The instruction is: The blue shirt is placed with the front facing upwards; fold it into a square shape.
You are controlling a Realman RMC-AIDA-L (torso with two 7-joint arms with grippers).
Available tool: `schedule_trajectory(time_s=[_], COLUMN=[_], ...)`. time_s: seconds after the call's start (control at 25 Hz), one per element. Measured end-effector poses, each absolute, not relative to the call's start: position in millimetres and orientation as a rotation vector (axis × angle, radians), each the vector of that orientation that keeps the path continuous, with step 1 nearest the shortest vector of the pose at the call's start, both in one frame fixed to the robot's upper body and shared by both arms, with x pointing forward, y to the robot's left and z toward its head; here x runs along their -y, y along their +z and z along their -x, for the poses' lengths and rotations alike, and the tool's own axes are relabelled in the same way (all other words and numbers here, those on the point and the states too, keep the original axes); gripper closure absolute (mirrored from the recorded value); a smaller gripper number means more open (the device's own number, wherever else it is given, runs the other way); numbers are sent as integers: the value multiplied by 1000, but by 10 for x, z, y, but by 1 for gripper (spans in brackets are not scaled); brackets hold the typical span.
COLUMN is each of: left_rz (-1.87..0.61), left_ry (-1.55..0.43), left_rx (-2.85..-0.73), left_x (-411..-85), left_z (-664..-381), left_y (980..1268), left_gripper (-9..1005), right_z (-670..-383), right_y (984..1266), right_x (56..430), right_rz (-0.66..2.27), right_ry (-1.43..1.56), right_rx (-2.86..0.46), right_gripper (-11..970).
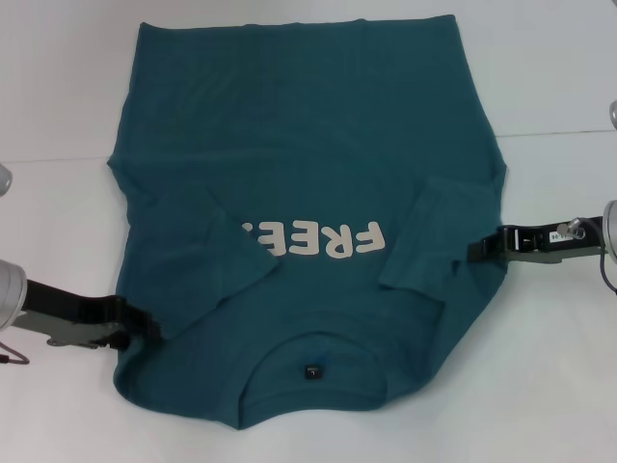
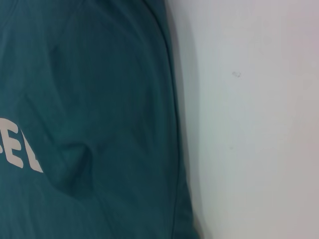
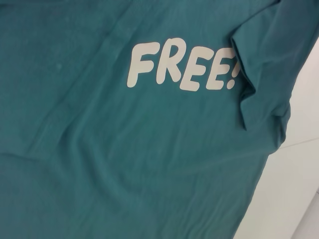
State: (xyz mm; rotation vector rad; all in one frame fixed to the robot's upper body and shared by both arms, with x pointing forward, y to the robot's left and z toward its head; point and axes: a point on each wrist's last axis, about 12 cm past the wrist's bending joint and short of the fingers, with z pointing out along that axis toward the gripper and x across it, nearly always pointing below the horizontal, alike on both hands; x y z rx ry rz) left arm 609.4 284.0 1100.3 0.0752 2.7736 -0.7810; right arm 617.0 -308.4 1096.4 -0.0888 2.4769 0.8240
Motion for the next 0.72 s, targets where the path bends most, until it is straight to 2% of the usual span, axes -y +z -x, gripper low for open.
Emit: schedule_trajectory(time_s=[0.56, 0.72], left_rz=[-76, -93], left_ry=[-729, -721], left_rx=[-2776, -2774], left_x=[-2872, -2871], left_z=[-6113, -6116], left_y=[10995, 10994], left_gripper=[616, 735], right_z=[-6181, -6180], right_y=[10979, 10979], right_x=[3073, 3074], right_rz=[93, 95], right_ry=[833, 832], right_rx=[-2462, -2461], right_gripper=[923, 923])
